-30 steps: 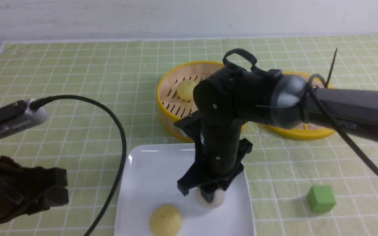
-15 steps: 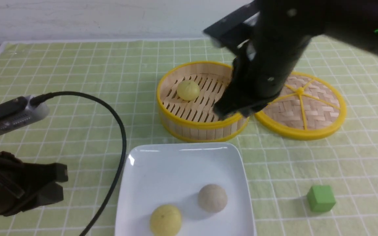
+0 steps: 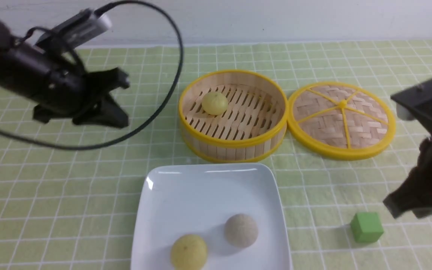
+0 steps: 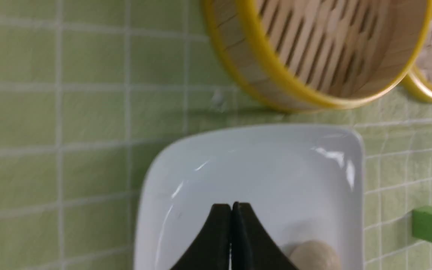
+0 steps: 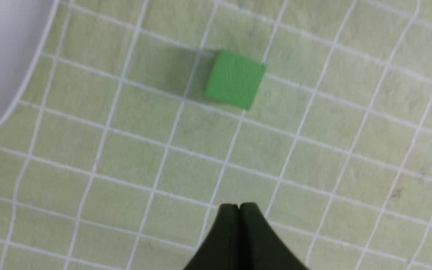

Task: Put the steamed buns into the plate on the green tablecloth.
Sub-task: 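Reach into the bamboo steamer and grasp a bun with the left gripper, then carry the bun from the bamboo steamer to the plate with the left gripper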

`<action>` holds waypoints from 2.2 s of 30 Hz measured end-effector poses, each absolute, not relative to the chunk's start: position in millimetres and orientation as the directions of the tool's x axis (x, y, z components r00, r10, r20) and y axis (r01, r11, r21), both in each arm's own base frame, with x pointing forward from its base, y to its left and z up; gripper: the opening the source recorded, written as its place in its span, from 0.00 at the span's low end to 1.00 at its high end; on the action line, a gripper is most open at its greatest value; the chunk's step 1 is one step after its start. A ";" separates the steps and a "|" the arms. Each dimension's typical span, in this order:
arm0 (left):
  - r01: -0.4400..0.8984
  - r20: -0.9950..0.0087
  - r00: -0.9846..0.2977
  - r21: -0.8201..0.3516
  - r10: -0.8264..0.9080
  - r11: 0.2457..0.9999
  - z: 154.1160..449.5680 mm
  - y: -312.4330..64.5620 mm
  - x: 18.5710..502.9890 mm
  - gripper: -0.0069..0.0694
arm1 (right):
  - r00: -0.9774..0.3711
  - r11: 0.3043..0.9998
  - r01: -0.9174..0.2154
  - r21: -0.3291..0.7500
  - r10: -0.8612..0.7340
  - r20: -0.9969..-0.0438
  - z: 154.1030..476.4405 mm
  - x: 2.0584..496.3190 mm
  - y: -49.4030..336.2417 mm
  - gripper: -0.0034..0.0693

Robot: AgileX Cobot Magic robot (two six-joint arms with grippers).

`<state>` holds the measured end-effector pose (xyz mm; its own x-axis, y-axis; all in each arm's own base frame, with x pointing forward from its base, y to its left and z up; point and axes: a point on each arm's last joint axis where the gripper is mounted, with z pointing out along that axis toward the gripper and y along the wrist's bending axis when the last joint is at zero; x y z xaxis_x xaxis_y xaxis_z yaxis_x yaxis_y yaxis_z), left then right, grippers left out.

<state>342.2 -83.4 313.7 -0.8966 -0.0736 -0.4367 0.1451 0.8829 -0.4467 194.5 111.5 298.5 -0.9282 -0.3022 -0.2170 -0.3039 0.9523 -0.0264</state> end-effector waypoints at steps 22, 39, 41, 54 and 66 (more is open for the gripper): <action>0.262 -0.492 -0.868 -0.336 0.068 0.905 231.6 -202.3 480.6 0.59 | -0.931 0.945 -0.206 0.254 -0.109 -0.349 285.6 200.7 133.9 0.04; 0.202 -0.450 -0.893 -0.351 0.024 0.914 201.7 -204.7 489.3 0.15 | -0.953 0.957 -0.189 0.222 -0.124 -0.277 260.1 191.0 127.6 0.06; 0.216 -0.436 -0.899 -0.342 0.049 0.914 217.6 -202.5 482.0 0.12 | -0.953 0.957 -0.190 0.219 -0.126 -0.277 259.8 191.0 127.4 0.06; 0.371 -0.641 -0.742 -0.149 0.196 0.917 429.7 -149.4 369.1 0.11 | -0.939 0.965 -0.227 0.129 -0.182 -0.292 265.6 185.8 116.3 0.07; 0.377 -0.346 -0.900 -0.312 0.265 0.872 299.3 -154.5 277.1 0.12 | -0.872 0.957 -0.259 0.129 -0.174 -0.458 307.0 154.9 92.7 0.09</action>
